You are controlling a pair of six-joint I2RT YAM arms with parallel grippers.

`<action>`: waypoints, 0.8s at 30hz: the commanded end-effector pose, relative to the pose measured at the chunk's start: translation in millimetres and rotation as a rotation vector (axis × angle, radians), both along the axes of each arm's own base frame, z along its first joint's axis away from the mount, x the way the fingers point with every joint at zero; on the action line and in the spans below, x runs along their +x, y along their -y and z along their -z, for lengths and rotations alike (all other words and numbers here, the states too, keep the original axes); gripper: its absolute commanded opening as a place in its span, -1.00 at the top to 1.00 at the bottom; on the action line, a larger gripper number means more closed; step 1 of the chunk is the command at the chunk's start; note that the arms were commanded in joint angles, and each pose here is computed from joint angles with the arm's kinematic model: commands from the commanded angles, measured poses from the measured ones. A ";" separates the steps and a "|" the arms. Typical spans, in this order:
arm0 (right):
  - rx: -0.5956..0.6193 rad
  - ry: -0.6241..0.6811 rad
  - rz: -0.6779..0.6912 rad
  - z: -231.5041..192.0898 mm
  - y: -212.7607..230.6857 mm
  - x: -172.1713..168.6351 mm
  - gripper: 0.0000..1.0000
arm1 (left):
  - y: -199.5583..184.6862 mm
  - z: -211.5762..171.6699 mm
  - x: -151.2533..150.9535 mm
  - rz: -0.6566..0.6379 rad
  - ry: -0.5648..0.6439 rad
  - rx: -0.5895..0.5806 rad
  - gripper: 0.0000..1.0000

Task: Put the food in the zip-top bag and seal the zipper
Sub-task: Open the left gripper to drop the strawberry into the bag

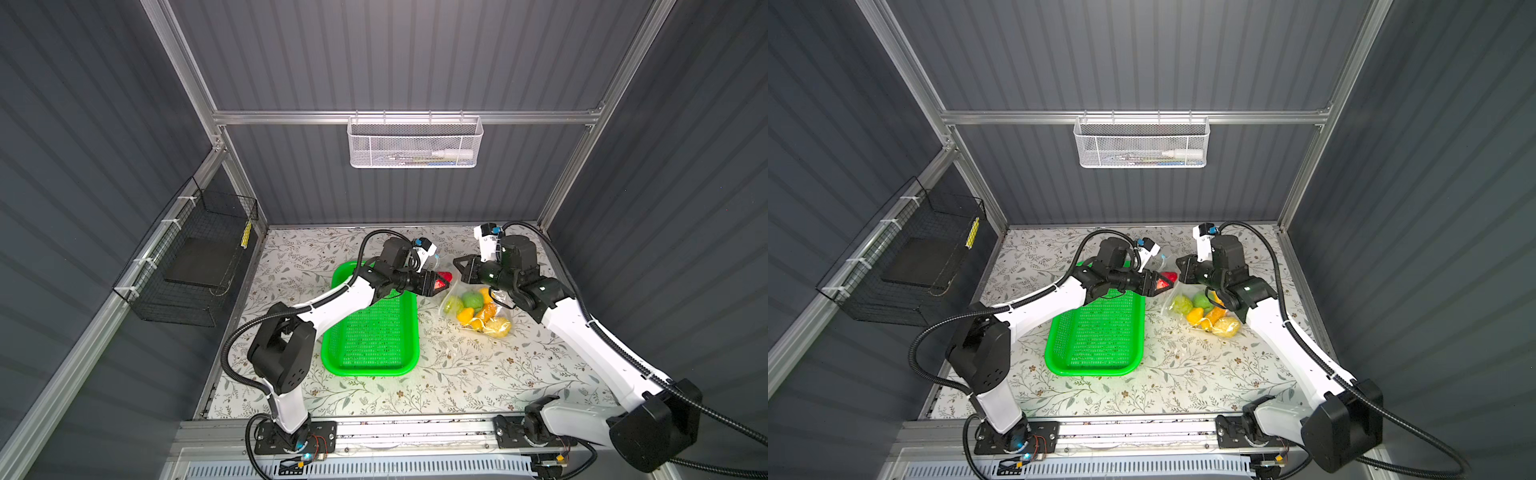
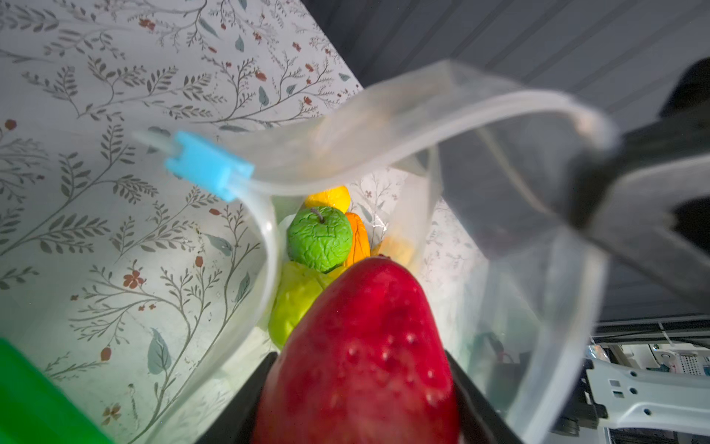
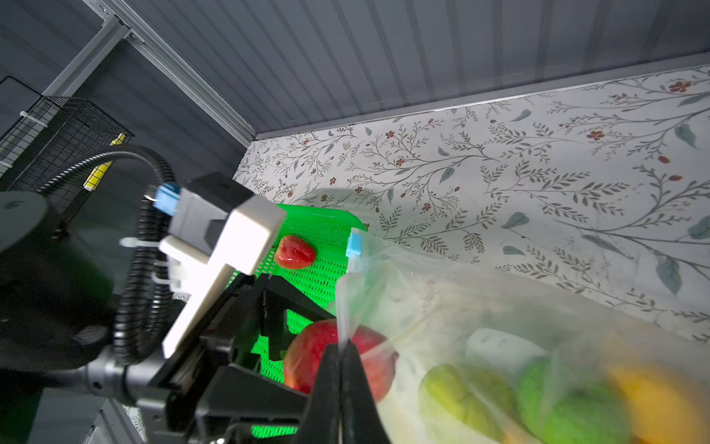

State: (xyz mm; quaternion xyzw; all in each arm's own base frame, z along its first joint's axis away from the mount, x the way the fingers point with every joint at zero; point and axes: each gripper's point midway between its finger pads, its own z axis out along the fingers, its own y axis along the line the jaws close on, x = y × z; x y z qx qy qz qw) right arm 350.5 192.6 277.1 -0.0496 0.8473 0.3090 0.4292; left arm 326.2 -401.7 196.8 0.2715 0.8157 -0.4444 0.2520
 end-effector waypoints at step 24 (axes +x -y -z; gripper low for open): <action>0.013 -0.005 -0.009 0.8 -4.2 0.2 1.00 | -8.9 -43.7 21.7 -0.155 0.109 0.017 -0.81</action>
